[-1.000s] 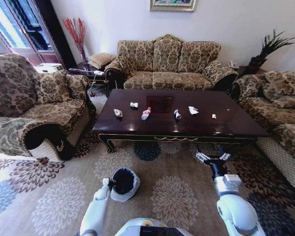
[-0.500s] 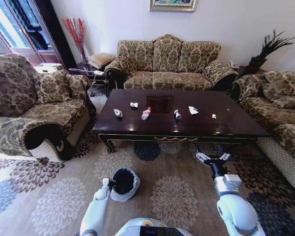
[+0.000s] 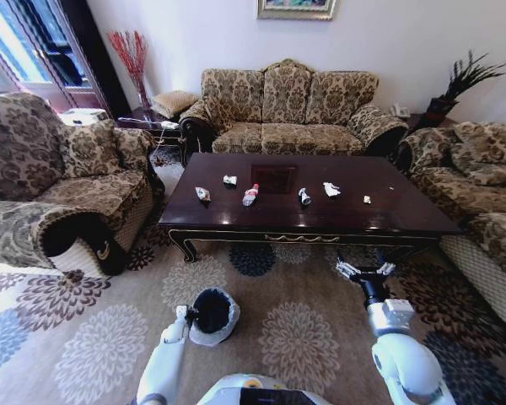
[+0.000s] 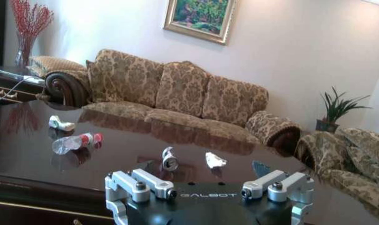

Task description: Move to the front of the table and place the trash on the table into the trash bin.

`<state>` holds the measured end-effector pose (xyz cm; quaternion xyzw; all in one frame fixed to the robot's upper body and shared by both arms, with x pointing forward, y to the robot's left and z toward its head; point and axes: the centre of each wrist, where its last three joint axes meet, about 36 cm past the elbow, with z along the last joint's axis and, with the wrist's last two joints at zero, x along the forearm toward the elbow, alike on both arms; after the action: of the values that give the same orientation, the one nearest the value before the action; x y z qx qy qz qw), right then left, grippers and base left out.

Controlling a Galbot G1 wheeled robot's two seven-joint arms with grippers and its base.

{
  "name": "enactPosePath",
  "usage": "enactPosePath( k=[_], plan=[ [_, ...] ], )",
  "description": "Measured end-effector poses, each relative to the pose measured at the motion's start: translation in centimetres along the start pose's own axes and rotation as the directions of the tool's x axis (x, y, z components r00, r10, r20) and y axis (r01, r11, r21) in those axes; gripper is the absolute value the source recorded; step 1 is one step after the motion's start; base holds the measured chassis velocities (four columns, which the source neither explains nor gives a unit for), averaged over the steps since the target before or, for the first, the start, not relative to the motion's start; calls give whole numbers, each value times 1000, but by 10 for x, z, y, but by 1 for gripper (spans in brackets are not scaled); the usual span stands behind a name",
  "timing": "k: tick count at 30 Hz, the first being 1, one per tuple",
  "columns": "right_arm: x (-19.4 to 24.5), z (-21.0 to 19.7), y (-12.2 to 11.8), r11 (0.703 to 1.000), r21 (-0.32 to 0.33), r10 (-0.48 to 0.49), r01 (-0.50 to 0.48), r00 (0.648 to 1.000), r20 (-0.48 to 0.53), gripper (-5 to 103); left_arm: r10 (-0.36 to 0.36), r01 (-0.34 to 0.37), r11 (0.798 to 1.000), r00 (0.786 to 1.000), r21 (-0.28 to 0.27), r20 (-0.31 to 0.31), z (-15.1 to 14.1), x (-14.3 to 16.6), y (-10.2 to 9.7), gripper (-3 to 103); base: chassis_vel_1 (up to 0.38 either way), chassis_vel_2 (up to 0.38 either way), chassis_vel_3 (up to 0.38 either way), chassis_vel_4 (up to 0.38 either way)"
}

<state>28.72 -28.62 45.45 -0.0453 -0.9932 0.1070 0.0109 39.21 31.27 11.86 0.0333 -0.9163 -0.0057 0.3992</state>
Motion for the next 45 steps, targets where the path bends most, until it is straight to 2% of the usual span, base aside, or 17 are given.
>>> enactPosePath(
  k=[21, 22, 24, 27, 28, 30, 31, 34, 45],
  plan=[
    [0, 0, 0, 1000, -4, 0, 0, 1000, -1, 100, 0, 0, 1000, 1000, 0, 5, 0, 1, 0, 0, 0, 0, 0, 0],
    [-3, -2, 1, 999, -34, 7, -8, 1000, -5, 100, -3, 3, 1000, 1000, 8, 30, 0, 6, 2, 0, 0, 0, 0, 0],
    [-5, -5, 1, 999, -43, 23, -23, 1000, -5, 100, -9, 7, 1000, 997, 24, 82, -1, 16, 4, 0, 0, 0, 0, 0],
    [-6, -6, 1, 998, -49, 29, -30, 1000, -5, 100, -11, 8, 1000, 995, 30, 103, -1, 20, 6, 0, 0, 0, 0, 0],
    [-6, -9, 1, 997, -74, 23, -23, 1000, -7, 100, -16, 8, 999, 986, 48, 164, -3, 32, 8, 0, 0, 0, 0, 0],
    [-6, -8, 1, 997, -82, 12, -13, 1000, -4, 100, -18, 3, 998, 975, 66, 222, -5, 45, 9, 0, 0, 0, 0, 0],
    [-6, -8, 1, 997, -82, 12, -13, 1000, -4, 100, -18, 3, 998, 975, 66, 222, -5, 45, 9, 0, 0, 0, 0, 0],
    [-4, -6, 3, 996, -93, 0, 0, 1000, 0, 100, -25, 1, 997, 951, 77, 308, -9, 64, 13, 0, 0, 0, 0, 0],
    [-9, -2, 0, 995, -93, -23, 24, 1000, 13, 100, -4, -14, 999, 939, 48, 344, -21, 58, 23, 0, 0, 0, 0, 0]
  ],
)
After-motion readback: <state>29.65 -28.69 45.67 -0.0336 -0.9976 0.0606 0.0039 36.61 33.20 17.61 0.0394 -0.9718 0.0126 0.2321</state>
